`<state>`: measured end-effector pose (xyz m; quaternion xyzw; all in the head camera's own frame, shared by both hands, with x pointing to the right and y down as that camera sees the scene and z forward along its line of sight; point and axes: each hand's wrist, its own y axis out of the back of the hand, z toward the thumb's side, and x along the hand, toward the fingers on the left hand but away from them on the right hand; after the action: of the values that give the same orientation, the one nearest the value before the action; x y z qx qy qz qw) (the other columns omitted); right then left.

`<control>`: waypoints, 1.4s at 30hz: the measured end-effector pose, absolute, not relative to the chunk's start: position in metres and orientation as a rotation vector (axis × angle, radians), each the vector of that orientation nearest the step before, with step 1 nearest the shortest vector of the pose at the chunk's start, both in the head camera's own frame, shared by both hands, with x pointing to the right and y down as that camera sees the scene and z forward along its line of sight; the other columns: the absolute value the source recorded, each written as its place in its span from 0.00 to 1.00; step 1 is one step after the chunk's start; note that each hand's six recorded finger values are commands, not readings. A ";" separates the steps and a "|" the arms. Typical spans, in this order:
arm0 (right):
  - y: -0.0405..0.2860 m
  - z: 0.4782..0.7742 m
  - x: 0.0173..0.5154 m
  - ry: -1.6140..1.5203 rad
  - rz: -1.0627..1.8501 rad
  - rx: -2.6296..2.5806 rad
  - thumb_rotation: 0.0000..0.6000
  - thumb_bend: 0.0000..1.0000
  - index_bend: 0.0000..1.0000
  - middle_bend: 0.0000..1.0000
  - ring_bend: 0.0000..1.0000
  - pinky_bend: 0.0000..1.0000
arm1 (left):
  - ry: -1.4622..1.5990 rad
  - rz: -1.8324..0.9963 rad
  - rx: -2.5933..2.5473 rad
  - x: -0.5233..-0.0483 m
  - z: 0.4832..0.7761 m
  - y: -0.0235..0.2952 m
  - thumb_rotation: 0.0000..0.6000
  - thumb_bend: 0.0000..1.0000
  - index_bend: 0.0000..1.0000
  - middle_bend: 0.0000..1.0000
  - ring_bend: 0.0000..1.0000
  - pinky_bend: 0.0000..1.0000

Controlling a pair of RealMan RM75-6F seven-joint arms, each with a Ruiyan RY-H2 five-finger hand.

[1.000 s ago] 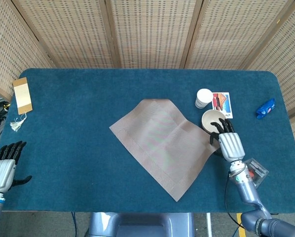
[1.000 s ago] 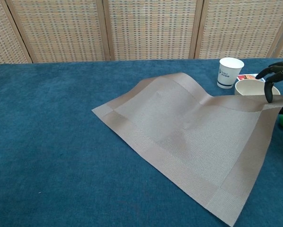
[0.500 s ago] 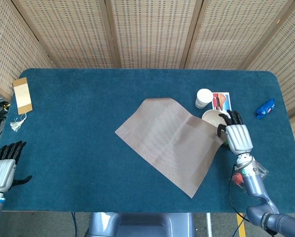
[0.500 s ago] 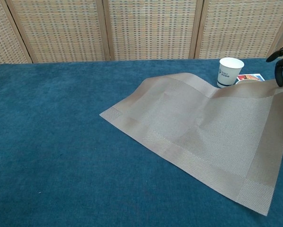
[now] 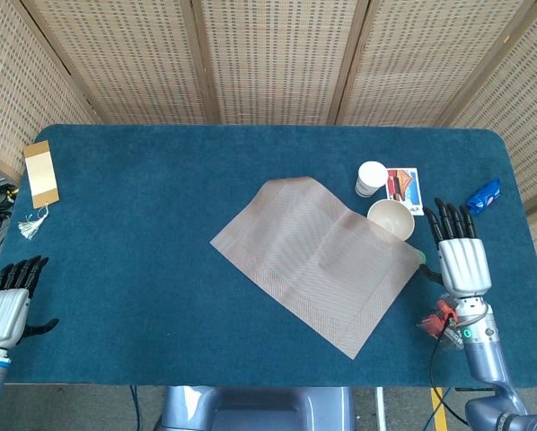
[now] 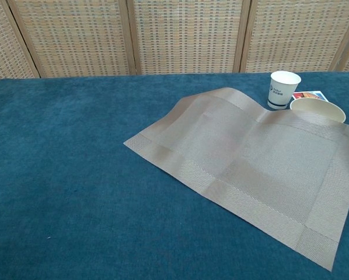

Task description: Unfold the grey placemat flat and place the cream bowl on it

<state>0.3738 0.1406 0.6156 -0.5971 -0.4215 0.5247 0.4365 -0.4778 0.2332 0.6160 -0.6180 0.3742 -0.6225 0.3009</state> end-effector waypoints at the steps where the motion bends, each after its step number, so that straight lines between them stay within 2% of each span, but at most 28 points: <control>1: 0.143 0.614 0.375 -1.063 1.301 -1.493 1.00 0.23 0.10 0.00 0.00 0.00 | 0.995 -1.649 -1.639 -0.478 0.616 0.233 1.00 0.09 0.00 0.00 0.00 0.00; 10: 0.181 0.592 0.398 -1.194 1.273 -1.542 1.00 0.22 0.09 0.00 0.00 0.00 | 1.015 -1.641 -1.638 -0.476 0.618 0.221 1.00 0.09 0.00 0.00 0.00 0.00; 20: 0.190 0.571 0.408 -1.227 1.207 -1.496 1.00 0.22 0.09 0.00 0.00 0.00 | 0.885 -1.540 -1.593 -0.429 0.623 0.161 1.00 0.10 0.02 0.00 0.00 0.00; 32: 0.184 0.566 0.421 -1.314 1.206 -1.536 1.00 0.22 0.09 0.00 0.00 0.00 | 0.696 -1.451 -1.609 -0.330 0.677 0.085 1.00 0.12 0.09 0.00 0.00 0.00; 42: 0.182 0.567 0.423 -1.330 1.203 -1.568 1.00 0.22 0.09 0.00 0.00 0.00 | 0.572 -1.482 -1.635 -0.278 0.720 0.053 1.00 0.12 0.00 0.00 0.00 0.00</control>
<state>0.4234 0.1815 0.5666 -0.6112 -0.5187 0.4689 0.3708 -0.2775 0.0532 0.7204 -0.6516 0.2280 -0.5906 0.4179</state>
